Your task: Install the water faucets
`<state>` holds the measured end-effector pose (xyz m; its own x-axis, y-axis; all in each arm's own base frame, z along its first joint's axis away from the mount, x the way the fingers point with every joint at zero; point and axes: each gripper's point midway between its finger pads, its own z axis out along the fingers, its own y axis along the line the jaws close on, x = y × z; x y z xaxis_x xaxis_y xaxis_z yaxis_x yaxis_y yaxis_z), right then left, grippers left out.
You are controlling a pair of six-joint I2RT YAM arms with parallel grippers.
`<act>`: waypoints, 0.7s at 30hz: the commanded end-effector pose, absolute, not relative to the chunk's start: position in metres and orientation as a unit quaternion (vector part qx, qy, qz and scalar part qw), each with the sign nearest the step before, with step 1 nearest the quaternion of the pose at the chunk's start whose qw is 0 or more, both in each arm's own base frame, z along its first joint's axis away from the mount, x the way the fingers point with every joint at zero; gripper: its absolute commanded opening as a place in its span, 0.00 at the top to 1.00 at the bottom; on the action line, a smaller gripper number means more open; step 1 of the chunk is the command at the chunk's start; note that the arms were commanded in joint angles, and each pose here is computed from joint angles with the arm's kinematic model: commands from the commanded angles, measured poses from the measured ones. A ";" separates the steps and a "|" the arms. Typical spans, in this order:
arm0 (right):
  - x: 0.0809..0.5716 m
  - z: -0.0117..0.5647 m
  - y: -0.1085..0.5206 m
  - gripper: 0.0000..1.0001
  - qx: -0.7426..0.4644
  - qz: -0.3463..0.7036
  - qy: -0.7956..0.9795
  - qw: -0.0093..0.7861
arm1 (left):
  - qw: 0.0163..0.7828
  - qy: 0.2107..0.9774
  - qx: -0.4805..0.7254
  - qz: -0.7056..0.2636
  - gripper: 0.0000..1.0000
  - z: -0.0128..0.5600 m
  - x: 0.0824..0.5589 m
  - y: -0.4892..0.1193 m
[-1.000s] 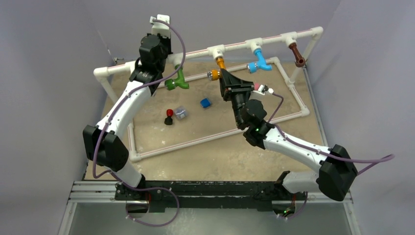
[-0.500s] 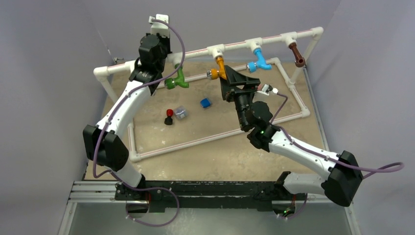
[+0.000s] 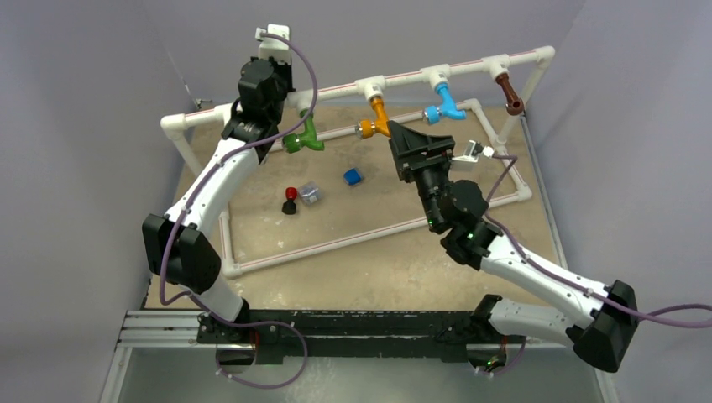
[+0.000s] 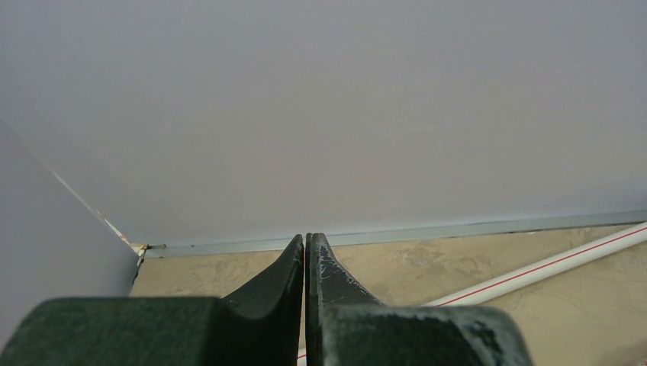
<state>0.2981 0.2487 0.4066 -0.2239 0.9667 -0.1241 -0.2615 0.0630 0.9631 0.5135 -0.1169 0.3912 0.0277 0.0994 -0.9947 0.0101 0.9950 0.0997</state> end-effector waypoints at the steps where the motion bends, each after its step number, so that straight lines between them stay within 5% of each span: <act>1: 0.282 0.426 0.227 0.20 0.289 0.551 0.523 0.582 | 0.626 0.774 0.073 0.049 0.99 0.305 0.517 -0.120; 11: 0.255 0.438 0.198 0.20 0.091 0.405 0.544 0.729 | 0.625 0.776 0.073 0.047 0.99 0.303 0.518 -0.120; 21: 0.270 0.423 0.211 0.20 -0.238 0.113 0.569 0.779 | 0.625 0.776 0.074 0.046 0.98 0.303 0.518 -0.121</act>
<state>0.2670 0.2152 0.4186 0.1500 0.3150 -0.9371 -0.4883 0.8478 0.2068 0.5138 -0.1170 0.3908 0.0270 0.0997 -0.9947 0.0102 0.9949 0.1000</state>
